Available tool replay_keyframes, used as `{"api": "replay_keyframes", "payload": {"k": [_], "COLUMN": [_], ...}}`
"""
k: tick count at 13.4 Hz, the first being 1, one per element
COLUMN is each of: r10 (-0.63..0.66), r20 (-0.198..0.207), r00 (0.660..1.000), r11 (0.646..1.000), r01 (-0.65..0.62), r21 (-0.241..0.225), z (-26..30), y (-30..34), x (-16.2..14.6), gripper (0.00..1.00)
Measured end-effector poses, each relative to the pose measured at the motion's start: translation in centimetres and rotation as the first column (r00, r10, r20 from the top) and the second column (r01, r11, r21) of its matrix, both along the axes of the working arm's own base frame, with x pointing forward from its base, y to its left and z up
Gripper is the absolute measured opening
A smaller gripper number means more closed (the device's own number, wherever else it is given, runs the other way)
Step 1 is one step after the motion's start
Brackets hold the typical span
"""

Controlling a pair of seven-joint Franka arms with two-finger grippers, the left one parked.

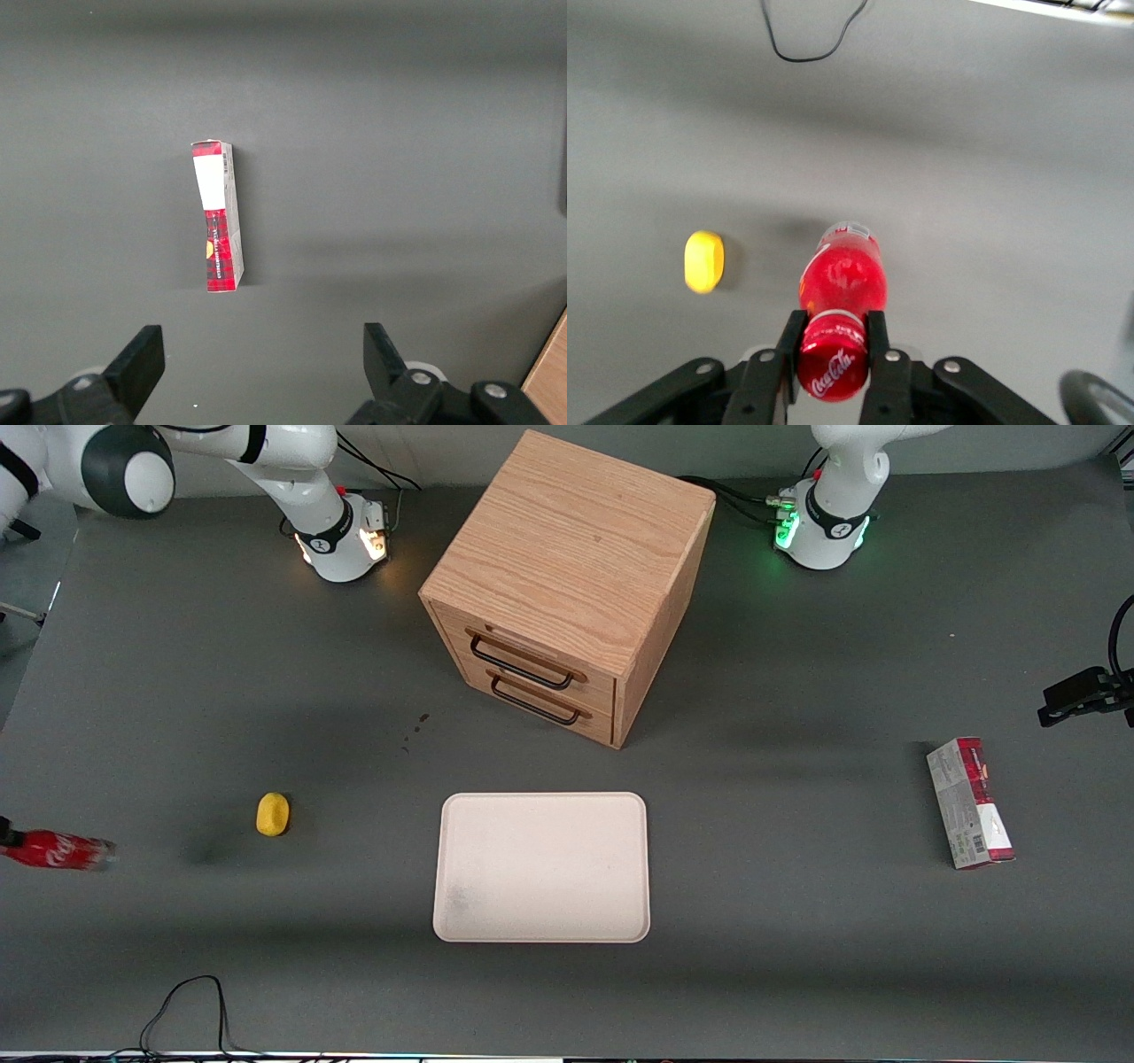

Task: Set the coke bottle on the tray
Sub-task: 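Lift the bottle and carry it with the right gripper to the tray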

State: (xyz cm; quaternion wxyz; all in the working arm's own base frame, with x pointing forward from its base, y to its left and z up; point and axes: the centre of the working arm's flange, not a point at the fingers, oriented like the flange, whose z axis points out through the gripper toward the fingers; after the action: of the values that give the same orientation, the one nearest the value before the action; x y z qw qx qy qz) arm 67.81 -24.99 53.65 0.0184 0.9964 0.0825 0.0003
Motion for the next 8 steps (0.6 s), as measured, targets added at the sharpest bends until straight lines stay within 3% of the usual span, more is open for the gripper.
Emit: {"api": "replay_keyframes", "payload": {"k": [5, 8], "r10": [0.045, 0.116], "r20": [0.064, 0.071], "r00": [0.997, 0.991], "r11": [0.999, 0.993], "r01": [-0.043, -0.115], "r21": [-0.031, -0.018], "z": [12.3, 12.4], "y": [2.1, 8.1], "x": [-6.0, -4.2], "gripper": [0.31, 0.31]}}
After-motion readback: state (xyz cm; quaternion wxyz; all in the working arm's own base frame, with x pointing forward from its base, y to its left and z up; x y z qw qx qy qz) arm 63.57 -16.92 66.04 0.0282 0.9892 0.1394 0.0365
